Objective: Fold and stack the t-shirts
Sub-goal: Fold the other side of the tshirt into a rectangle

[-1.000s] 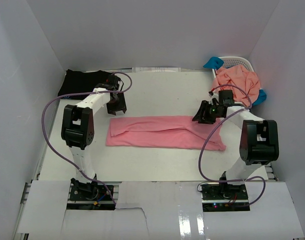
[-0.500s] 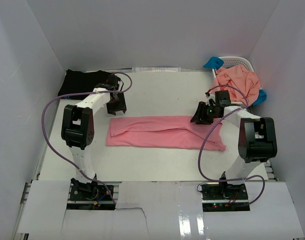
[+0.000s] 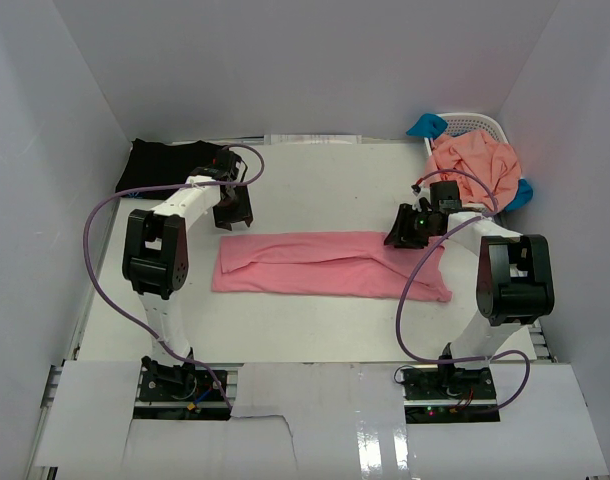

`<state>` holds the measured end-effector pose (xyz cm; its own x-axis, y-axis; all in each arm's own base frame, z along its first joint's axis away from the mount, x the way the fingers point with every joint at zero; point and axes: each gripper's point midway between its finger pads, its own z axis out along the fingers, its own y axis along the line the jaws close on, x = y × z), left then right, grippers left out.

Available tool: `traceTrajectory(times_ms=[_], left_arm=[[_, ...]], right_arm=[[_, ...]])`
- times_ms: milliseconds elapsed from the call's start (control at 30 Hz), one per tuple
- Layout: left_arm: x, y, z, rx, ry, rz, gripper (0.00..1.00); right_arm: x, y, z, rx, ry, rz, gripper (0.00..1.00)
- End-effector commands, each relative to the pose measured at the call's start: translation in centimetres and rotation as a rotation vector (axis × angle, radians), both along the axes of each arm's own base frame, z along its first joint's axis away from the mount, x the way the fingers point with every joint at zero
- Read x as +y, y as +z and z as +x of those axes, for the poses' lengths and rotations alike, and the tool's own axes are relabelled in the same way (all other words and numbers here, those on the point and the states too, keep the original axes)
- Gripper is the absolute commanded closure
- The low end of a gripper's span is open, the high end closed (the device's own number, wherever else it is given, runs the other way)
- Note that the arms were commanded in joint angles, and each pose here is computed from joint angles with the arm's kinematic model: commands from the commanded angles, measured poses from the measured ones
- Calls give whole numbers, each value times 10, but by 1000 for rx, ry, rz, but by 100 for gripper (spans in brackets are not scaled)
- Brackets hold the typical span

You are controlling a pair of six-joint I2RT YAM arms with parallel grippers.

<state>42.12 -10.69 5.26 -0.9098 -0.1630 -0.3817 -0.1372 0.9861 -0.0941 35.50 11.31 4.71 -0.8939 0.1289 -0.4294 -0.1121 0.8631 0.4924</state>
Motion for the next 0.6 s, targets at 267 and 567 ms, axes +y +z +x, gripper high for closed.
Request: traceTrajectory(times_ms=[267,567], left_arm=[[1,18,8,-52,-1,-3,38],[1,18,7,-50,1,-7,38]], right_arm=[[4,-10,4,-3,31,-1,69],[9,1,-1,-10,50,4,92]])
